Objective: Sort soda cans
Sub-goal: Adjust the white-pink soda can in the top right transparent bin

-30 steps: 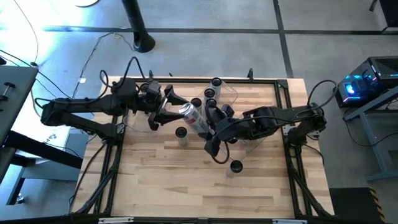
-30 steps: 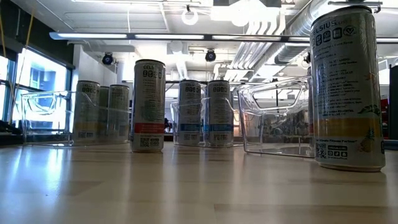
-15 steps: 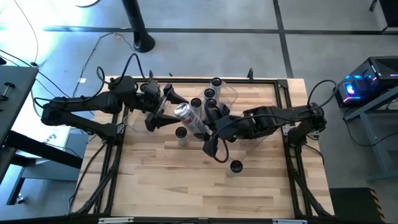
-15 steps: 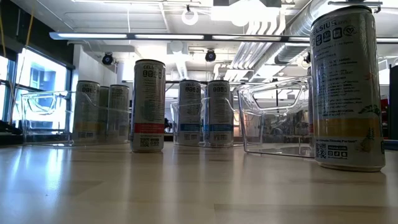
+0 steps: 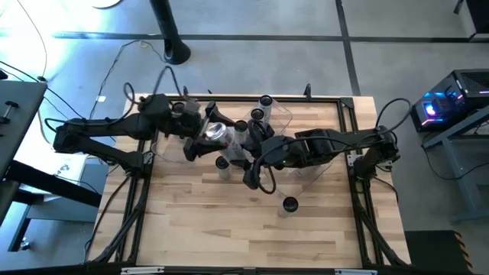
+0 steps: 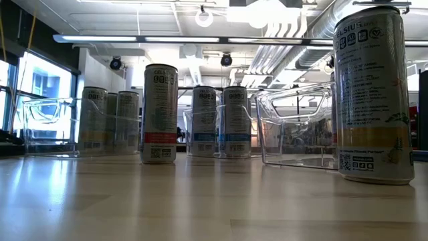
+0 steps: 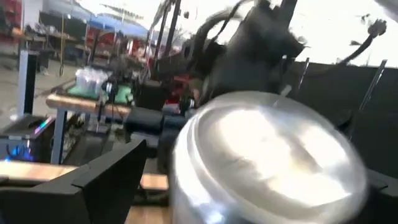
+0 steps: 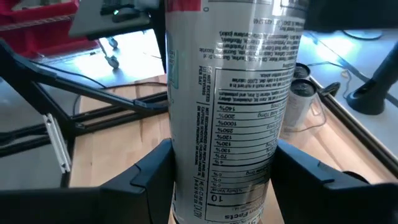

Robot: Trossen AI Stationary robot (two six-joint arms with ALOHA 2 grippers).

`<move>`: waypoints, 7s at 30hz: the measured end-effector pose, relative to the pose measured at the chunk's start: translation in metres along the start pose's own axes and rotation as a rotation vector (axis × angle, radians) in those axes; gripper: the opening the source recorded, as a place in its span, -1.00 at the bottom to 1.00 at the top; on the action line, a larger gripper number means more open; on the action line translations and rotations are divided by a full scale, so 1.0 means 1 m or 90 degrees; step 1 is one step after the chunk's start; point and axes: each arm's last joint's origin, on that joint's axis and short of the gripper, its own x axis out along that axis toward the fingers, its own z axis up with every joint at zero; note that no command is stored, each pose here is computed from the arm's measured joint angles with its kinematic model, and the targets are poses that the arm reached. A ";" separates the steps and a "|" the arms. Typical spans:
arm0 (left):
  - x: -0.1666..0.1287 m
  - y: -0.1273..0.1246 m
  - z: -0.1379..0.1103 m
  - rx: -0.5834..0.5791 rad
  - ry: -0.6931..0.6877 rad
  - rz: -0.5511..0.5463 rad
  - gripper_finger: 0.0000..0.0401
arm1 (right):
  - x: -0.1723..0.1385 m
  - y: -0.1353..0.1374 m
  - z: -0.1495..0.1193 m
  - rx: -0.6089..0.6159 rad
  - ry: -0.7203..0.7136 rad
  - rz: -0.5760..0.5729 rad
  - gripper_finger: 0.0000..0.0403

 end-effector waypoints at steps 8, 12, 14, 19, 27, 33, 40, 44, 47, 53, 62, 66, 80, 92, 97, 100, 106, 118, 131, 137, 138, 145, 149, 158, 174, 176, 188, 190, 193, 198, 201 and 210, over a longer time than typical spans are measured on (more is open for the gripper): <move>0.001 0.000 0.001 0.018 -0.013 -0.008 0.85 | 0.001 -0.001 0.000 0.000 -0.001 0.003 -0.02; 0.001 0.000 0.001 0.024 -0.009 -0.011 0.59 | 0.001 -0.001 0.001 -0.008 -0.003 -0.004 -0.02; 0.001 0.000 0.000 0.030 -0.003 -0.010 0.35 | 0.001 -0.001 0.001 -0.014 -0.006 -0.007 -0.02; 0.001 0.000 0.000 0.042 -0.002 -0.006 0.16 | 0.001 -0.001 0.000 -0.013 -0.004 -0.009 -0.02; -0.010 0.009 0.008 0.044 -0.010 0.021 0.16 | -0.006 -0.007 0.004 0.000 0.010 -0.009 0.47; -0.039 0.004 0.032 0.032 -0.086 0.065 0.16 | -0.031 -0.013 0.016 0.071 0.004 -0.018 0.84; -0.076 -0.013 0.071 -0.075 -0.332 0.129 0.16 | -0.034 -0.005 0.029 -0.026 -0.119 -0.126 0.87; -0.081 -0.015 0.077 -0.151 -0.391 0.118 0.16 | -0.021 -0.002 0.046 -0.105 -0.212 -0.157 0.87; -0.071 -0.010 0.073 -0.204 -0.385 0.111 0.16 | -0.015 -0.001 0.056 -0.154 -0.268 -0.172 0.87; -0.056 -0.002 0.070 -0.243 -0.422 0.087 0.16 | -0.001 -0.003 0.063 -0.176 -0.316 -0.159 0.87; -0.040 0.007 0.064 -0.286 -0.440 0.066 0.16 | 0.001 -0.004 0.065 -0.178 -0.332 -0.181 0.88; -0.039 0.009 0.063 -0.291 -0.435 0.070 0.16 | 0.000 -0.004 0.066 -0.186 -0.335 -0.198 0.88; -0.039 0.011 0.063 -0.297 -0.454 0.099 0.16 | 0.000 -0.007 0.072 -0.235 -0.359 -0.243 0.83; -0.040 0.010 0.064 -0.294 -0.463 0.094 0.16 | 0.014 -0.018 0.074 -0.235 -0.360 -0.266 0.49; -0.040 0.010 0.065 -0.294 -0.468 0.087 0.16 | 0.013 -0.017 0.076 -0.238 -0.375 -0.270 0.37; -0.040 0.010 0.065 -0.290 -0.468 0.087 0.16 | 0.013 -0.017 0.076 -0.237 -0.376 -0.272 0.17; -0.040 0.009 0.065 -0.280 -0.463 0.088 0.16 | 0.011 -0.013 0.075 -0.241 -0.378 -0.273 0.16; -0.043 0.016 0.066 -0.211 -0.435 0.104 0.67 | -0.003 -0.006 0.075 -0.242 -0.367 -0.327 0.16; -0.058 0.023 0.072 -0.120 -0.371 0.074 0.77 | -0.055 -0.001 0.074 -0.213 -0.305 -0.441 0.16; -0.065 0.025 0.053 -0.077 -0.186 0.181 0.78 | -0.078 0.003 0.046 -0.121 -0.236 -0.370 0.16; -0.065 0.026 0.049 -0.085 -0.160 0.192 0.78 | -0.080 0.001 0.039 -0.090 -0.216 -0.329 0.16; -0.065 0.023 0.043 -0.060 -0.088 0.117 0.78 | -0.062 -0.013 -0.007 0.043 0.046 -0.205 0.16; -0.064 0.022 0.038 -0.062 -0.036 0.067 0.78 | -0.062 -0.014 -0.025 0.085 0.192 -0.159 0.16; -0.064 0.026 0.020 -0.036 0.055 0.058 0.78 | -0.069 -0.006 -0.055 0.184 0.447 -0.064 0.16; -0.079 0.034 -0.042 -0.151 0.039 0.003 0.78 | -0.062 -0.061 -0.107 0.239 0.622 -0.123 0.16; -0.084 0.033 -0.048 -0.165 0.004 -0.010 0.78 | -0.056 -0.065 -0.113 0.254 0.625 -0.113 0.16; -0.098 0.037 -0.075 -0.245 -0.103 0.029 0.78 | -0.020 -0.085 -0.143 0.258 0.729 -0.157 0.16; -0.098 0.037 -0.075 -0.245 -0.104 0.030 0.78 | -0.018 -0.087 -0.146 0.261 0.734 -0.160 0.16; -0.098 0.037 -0.075 -0.245 -0.104 0.030 0.78 | -0.013 -0.088 -0.149 0.269 0.726 -0.152 0.16; -0.098 0.037 -0.075 -0.242 -0.106 0.029 0.78 | 0.004 -0.093 -0.160 0.299 0.692 -0.147 0.16; -0.099 0.037 -0.074 -0.241 -0.114 0.036 0.78 | 0.010 -0.098 -0.167 0.325 0.687 -0.158 0.16; -0.099 0.037 -0.073 -0.238 -0.121 0.035 0.78 | 0.015 -0.109 -0.178 0.390 0.697 -0.214 0.16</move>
